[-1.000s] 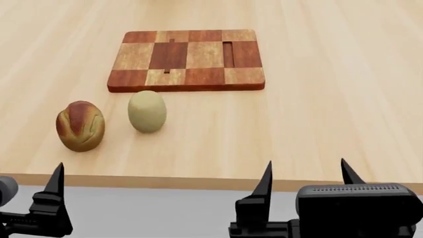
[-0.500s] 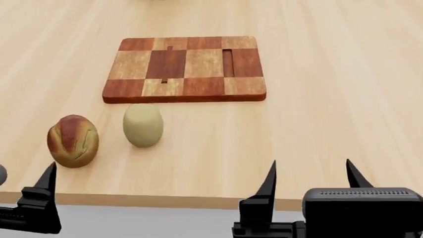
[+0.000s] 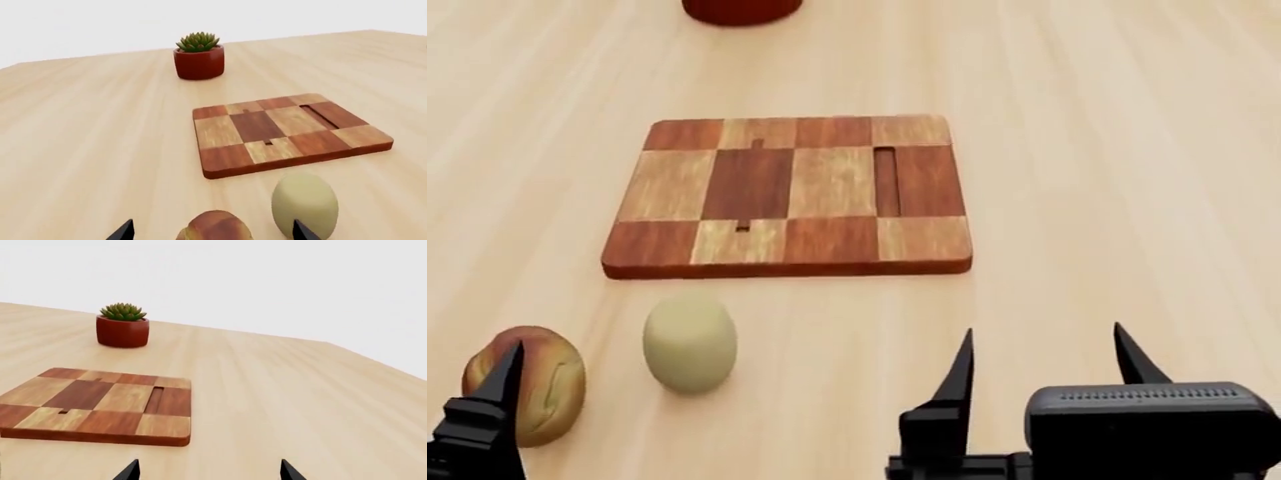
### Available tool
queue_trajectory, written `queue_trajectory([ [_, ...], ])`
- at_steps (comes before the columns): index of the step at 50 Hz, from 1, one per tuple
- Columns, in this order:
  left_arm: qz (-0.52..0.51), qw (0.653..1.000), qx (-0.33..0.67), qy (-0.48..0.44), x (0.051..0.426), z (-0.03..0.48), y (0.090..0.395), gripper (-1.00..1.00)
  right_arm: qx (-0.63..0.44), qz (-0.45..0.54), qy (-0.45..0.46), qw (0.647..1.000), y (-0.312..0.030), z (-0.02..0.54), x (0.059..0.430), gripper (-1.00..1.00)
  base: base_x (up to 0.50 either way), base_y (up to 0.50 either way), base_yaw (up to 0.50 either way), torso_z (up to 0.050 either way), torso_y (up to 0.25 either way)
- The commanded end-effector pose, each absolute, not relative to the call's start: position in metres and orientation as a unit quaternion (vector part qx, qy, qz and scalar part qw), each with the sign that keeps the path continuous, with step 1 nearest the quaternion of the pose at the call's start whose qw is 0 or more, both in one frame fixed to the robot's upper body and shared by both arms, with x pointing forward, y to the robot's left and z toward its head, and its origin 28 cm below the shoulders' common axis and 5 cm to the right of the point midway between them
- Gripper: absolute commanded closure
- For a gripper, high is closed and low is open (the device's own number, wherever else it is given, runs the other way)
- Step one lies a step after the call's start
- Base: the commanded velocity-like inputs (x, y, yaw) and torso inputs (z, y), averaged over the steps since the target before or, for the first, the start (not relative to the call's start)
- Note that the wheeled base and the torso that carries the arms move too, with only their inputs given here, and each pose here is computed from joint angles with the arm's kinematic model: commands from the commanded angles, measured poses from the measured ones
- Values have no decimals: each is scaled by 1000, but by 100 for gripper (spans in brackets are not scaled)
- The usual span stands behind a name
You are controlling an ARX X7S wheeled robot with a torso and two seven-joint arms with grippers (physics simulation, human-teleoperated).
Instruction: Place the bread and cheese on the cutting board.
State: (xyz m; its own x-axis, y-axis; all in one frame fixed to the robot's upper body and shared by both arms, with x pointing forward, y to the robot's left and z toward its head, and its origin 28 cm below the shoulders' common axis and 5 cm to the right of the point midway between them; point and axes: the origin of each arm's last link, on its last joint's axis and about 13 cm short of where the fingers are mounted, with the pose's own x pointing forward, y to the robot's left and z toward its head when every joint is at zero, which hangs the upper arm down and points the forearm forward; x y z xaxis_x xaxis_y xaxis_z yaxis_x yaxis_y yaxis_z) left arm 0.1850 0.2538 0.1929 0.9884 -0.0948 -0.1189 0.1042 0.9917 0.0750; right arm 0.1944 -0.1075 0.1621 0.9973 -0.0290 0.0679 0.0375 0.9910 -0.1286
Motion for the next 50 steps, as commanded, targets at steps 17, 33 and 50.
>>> queue_trajectory([
  [17, -111, 990, 74, 38, 144, 224, 267, -100, -46, -15, -18, 999, -109, 155, 192, -100, 203, 0, 0, 0, 1],
  [33, -158, 976, 57, 142, 129, 234, 292, -100, -43, -4, -2, 999, -106, 146, 193, -100, 0, 0, 0, 0, 0],
  [50, -161, 969, 90, 166, 160, 225, 288, -100, -42, 2, 4, 999, -105, 141, 192, -100, 0, 0, 0, 0, 0],
])
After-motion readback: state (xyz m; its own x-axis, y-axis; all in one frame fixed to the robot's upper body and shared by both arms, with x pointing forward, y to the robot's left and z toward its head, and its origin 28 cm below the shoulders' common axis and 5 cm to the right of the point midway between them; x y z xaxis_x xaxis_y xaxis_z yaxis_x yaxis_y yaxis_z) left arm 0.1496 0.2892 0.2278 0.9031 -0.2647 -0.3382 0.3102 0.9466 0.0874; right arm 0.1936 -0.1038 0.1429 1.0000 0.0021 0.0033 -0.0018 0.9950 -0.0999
